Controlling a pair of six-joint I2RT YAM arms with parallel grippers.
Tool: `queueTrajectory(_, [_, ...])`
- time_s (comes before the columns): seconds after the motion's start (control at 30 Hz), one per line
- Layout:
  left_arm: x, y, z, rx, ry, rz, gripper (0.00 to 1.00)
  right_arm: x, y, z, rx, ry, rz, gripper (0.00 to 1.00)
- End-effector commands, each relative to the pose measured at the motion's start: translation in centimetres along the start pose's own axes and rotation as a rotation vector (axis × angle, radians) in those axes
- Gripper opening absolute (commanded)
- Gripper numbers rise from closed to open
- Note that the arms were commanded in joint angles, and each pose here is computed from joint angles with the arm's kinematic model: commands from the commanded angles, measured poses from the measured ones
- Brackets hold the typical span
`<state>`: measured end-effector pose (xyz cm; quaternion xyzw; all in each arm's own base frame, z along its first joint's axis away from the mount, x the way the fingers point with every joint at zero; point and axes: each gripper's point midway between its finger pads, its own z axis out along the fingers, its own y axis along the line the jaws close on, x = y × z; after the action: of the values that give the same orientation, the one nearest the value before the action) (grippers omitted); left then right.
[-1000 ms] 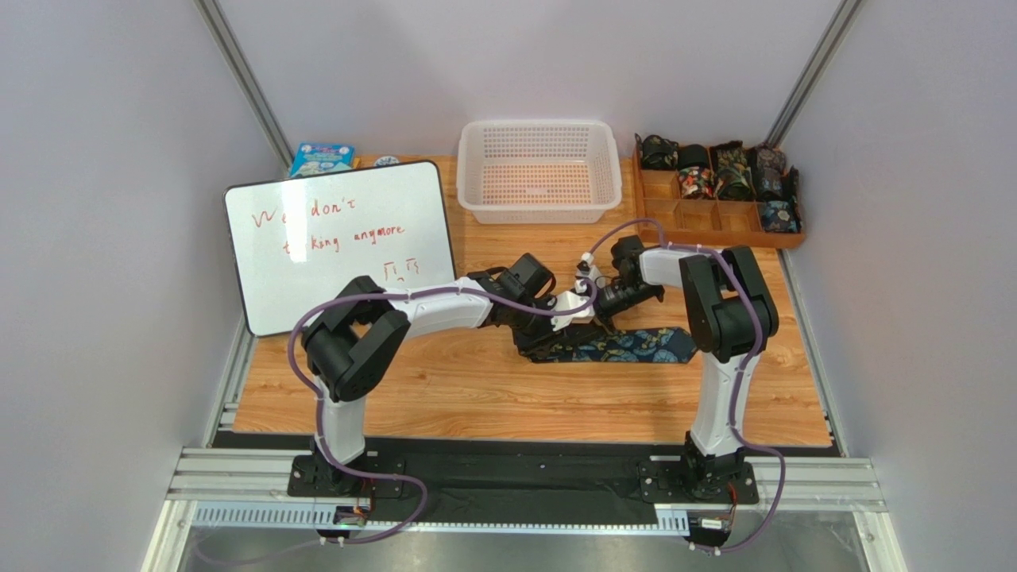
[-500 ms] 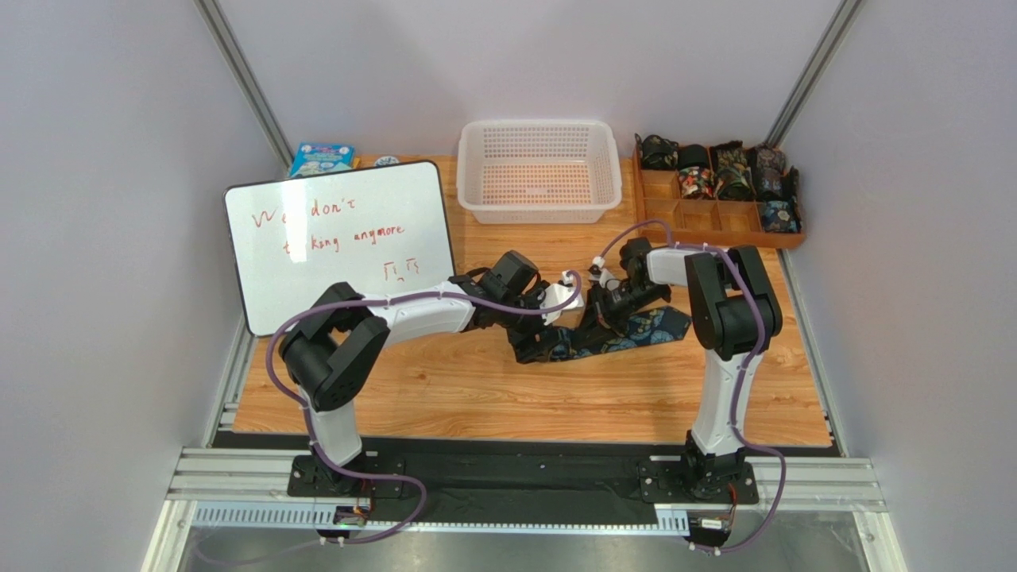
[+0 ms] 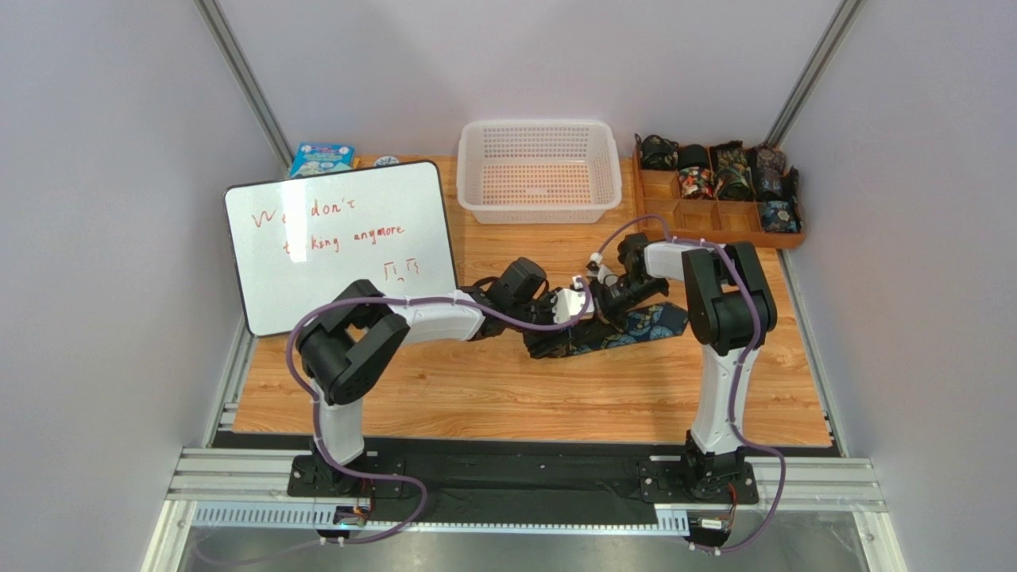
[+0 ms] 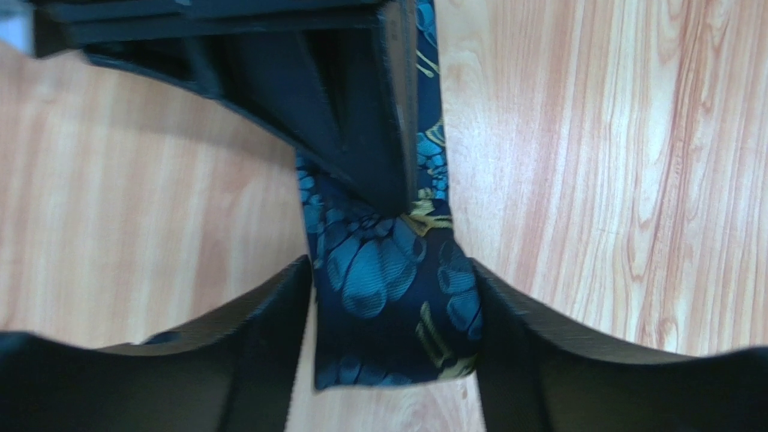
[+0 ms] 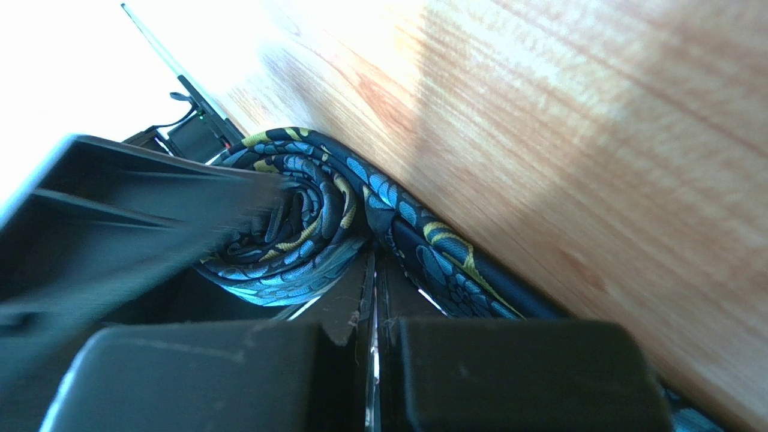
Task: Roll the ties
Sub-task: Roll the tie at the center of the board.
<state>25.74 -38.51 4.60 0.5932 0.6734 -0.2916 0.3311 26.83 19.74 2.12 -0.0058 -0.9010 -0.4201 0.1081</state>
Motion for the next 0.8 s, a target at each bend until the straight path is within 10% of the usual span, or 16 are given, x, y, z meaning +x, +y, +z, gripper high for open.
queueTrajectory(0.0, [-0.1, 0.3, 1.7, -0.002, 0.033, 0.059, 0.51, -0.2, -2.0, 0.8, 0.046, -0.006, 0.013, 0.0])
queueTrajectory(0.3, [5.1, -2.9, -0.1, 0.124, 0.227, 0.033, 0.13, -2.5, 3.3, -4.9, 0.032, -0.234, -0.186, 0.15])
queueTrajectory(0.63, [5.0, -3.7, -1.1, 0.138, 0.207, 0.051, 0.09, -7.2, 4.1, -16.0, 0.328, -0.696, -0.416, 0.42])
queueTrajectory(0.7, [5.1, -3.7, -1.1, 0.141, 0.207, 0.053, 0.09, -8.8, 3.3, -15.7, 0.34, -0.657, -0.414, 0.4])
queueTrajectory(0.77, [5.2, -3.8, -1.1, 0.145, 0.209, 0.054, 0.09, -6.8, 2.1, -12.9, 0.196, -0.396, -0.367, 0.72])
